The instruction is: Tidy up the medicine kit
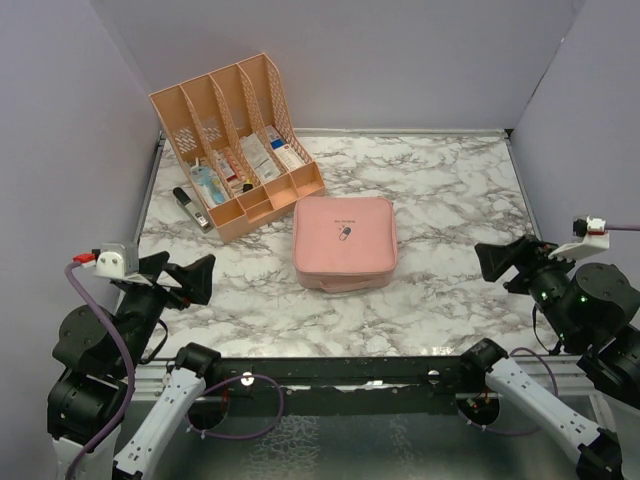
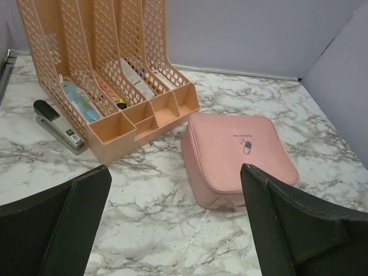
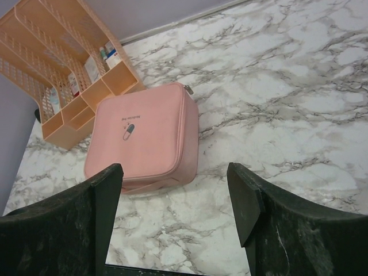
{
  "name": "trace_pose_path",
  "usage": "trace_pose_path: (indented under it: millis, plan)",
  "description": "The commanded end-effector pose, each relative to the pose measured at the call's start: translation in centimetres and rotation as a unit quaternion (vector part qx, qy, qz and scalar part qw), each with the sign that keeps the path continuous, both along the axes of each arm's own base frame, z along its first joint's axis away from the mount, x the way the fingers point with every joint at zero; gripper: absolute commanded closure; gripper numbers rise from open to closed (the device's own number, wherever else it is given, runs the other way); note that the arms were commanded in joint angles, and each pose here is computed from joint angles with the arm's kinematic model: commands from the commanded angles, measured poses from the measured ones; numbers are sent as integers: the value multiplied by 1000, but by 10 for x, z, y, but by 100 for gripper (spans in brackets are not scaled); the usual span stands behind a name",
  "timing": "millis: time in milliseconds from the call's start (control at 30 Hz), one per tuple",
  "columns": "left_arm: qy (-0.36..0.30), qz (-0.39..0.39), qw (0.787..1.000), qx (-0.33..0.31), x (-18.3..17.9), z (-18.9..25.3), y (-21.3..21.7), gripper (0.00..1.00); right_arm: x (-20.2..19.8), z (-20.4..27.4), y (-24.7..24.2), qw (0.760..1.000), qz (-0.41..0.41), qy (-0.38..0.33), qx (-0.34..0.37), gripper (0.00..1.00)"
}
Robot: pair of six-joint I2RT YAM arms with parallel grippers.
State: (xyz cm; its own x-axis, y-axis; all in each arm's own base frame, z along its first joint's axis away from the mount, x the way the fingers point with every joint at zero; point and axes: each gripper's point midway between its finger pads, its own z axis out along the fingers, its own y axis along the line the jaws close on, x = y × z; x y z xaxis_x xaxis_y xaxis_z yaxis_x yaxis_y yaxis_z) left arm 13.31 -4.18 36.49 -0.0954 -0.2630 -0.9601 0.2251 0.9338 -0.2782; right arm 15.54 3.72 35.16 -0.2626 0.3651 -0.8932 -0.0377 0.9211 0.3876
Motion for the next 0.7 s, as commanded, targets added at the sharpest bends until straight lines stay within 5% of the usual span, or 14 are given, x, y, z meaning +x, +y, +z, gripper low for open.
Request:
trace_pose_path:
  millis: [0, 367, 667]
  plan:
    - [10, 8, 1000, -1, 5, -3, 1, 1, -3, -7, 4, 1000, 17, 1, -3, 25]
    - [32, -18, 999, -17, 10, -14, -13, 1, -6, -6, 40, 993, 119, -15, -1, 25]
    - [34, -35, 999, -24, 11, -10, -20, 1, 1, -13, 33, 996, 89, 1, -8, 25]
